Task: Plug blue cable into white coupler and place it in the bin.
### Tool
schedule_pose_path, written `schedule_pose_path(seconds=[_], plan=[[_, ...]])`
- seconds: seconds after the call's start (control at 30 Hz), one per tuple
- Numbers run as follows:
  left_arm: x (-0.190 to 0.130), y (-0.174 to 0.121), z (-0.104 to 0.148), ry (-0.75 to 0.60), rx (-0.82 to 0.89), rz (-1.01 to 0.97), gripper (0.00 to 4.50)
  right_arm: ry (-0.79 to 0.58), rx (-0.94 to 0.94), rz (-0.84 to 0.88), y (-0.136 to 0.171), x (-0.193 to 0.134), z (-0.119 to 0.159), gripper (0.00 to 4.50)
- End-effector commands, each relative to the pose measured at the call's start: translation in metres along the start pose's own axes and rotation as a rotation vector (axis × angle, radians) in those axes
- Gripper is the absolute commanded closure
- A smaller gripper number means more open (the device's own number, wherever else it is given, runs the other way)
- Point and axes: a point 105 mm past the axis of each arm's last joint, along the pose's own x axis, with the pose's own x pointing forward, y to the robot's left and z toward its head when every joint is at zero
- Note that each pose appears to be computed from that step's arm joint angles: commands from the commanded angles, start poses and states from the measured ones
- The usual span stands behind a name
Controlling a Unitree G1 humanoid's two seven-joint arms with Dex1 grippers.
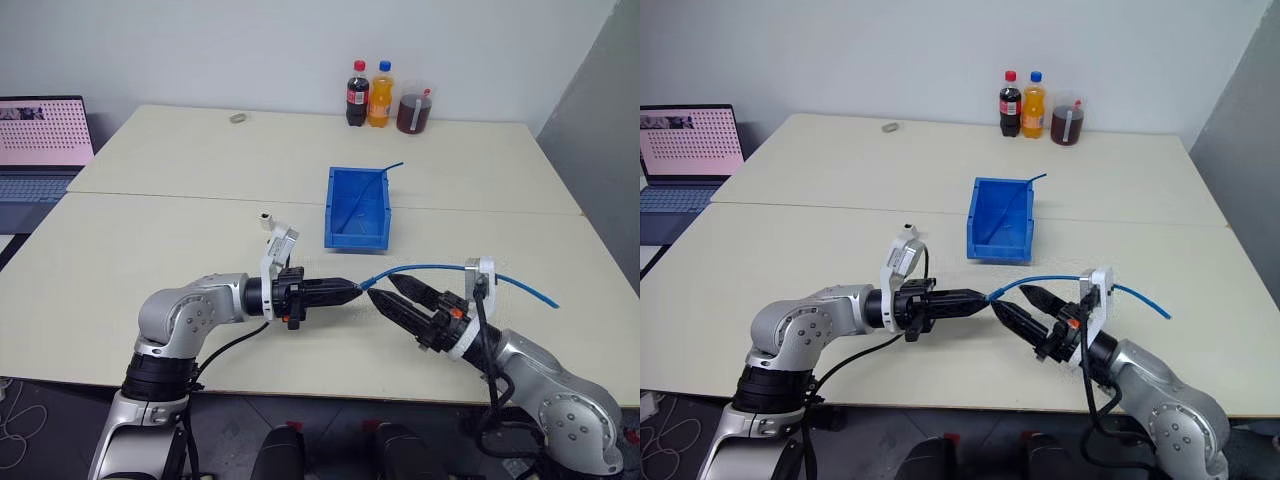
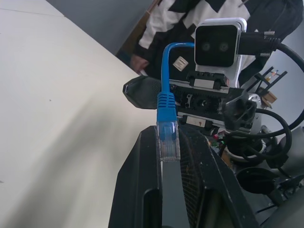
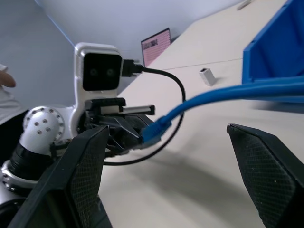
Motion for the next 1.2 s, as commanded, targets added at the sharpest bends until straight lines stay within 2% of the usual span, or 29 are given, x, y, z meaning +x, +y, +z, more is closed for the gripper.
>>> schedule_pose_path(seconds=[0.03, 0.4, 0.5, 0.8, 1.03, 1.2], plan=[[0.001, -0.009, 0.007, -0.018, 0.033, -0.025, 4.27, -0.032, 0.004, 0.049, 0.01, 0.003, 0.01, 0.29], [0.004, -0.013, 0.007, -0.02, 0.032, -0.041, 4.27, 0.031, 0.03, 0.107, 0.014, 0.012, 0.001, 0.29], [0.003, -0.014, 0.007, -0.019, 0.032, -0.043, 4.27, 0.036, 0.039, 0.115, 0.013, 0.013, 0.0, 0.83], [-0.001, -0.013, 0.003, -0.012, 0.024, -0.031, 4.27, 0.022, 0.077, 0.154, 0.015, 0.01, 0.005, 2.85], [-0.003, -0.01, 0.002, -0.015, 0.019, -0.022, 4.27, 0.062, 0.093, 0.188, 0.02, 0.007, 0.001, 4.37], [-0.003, -0.009, 0.003, -0.026, 0.018, -0.024, 4.27, 0.098, 0.085, 0.208, 0.022, 0.007, -0.005, 4.4]])
